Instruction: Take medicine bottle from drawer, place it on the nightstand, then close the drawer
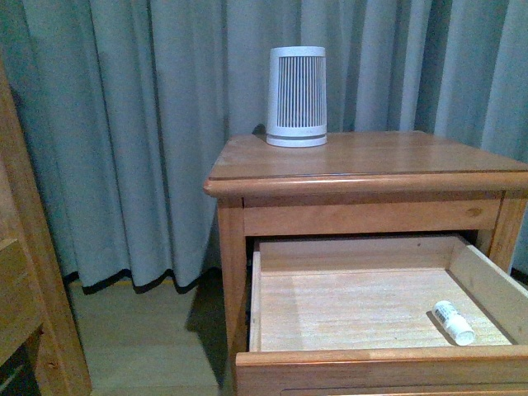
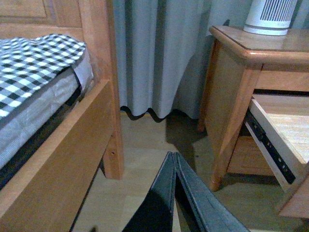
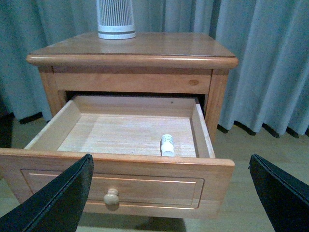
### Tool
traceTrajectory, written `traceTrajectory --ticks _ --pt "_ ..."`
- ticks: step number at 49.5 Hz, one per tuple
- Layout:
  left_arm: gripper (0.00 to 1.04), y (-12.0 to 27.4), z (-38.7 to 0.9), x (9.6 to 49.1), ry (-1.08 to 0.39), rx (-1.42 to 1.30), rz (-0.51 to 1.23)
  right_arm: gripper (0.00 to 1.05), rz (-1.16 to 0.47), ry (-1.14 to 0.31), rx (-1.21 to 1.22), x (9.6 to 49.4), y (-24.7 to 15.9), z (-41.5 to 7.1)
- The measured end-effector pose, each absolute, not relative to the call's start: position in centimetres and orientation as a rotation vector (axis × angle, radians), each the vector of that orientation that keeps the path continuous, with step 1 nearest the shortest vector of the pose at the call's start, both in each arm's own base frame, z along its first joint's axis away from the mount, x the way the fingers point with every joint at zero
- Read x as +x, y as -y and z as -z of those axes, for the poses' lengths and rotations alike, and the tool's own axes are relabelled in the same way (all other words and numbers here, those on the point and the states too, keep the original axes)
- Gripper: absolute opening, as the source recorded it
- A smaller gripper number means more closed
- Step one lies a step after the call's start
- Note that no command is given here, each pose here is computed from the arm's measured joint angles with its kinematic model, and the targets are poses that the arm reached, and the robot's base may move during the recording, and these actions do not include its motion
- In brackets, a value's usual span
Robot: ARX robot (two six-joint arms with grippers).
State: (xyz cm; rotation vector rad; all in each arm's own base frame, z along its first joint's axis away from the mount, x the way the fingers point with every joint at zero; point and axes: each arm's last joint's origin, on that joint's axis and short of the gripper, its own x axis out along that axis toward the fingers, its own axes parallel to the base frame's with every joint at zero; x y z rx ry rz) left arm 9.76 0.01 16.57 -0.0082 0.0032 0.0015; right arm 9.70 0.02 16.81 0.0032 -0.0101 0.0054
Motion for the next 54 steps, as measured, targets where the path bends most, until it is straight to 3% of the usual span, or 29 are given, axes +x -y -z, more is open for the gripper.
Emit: traceTrajectory --ticks 4,9,12,19,26,38,47,50,54 --pt "0.03 0.0 -16.6 9.7 -0.002 -0.008 -0.002 0.98 -0.008 0.007 0.003 9.7 0.0 -16.8" --pt "0.03 0.0 -16.6 9.7 -0.001 -0.008 0.0 0.98 -0.1 -0.28 0.042 9.8 0.6 -17.9" --pt "0.03 0.0 -16.6 9.7 0.0 -0.008 -0.001 0.98 -0.089 -0.345 0.066 9.9 1.2 -19.6" --pt "0.03 0.0 -16.6 9.7 0.0 -0.008 -0.001 0.98 -0.045 -0.197 -0.01 12.2 1.8 -26.5" --pt "0.04 0.0 -16.6 9.7 0.0 -0.009 -0.001 0.98 -0.045 -0.163 -0.059 18.8 1.9 -29.8" --pt "0.48 0.0 -16.6 9.7 0.0 -0.008 -0.001 0.98 -0.002 -0.422 -0.06 30.9 1.8 -23.9" --pt "0.9 0.0 -16.6 9.7 0.0 -0.008 -0.001 0.98 0.016 -0.616 -0.088 38.0 0.2 -15.7" --pt "0.98 0.0 -16.6 9.7 0.0 -0.008 -0.001 0.98 0.023 -0.638 -0.088 39.1 0.2 -14.4" --pt "0.98 0.0 -16.6 9.7 0.0 -0.007 -0.001 0.98 0.037 -0.663 -0.09 40.1 0.4 -12.9"
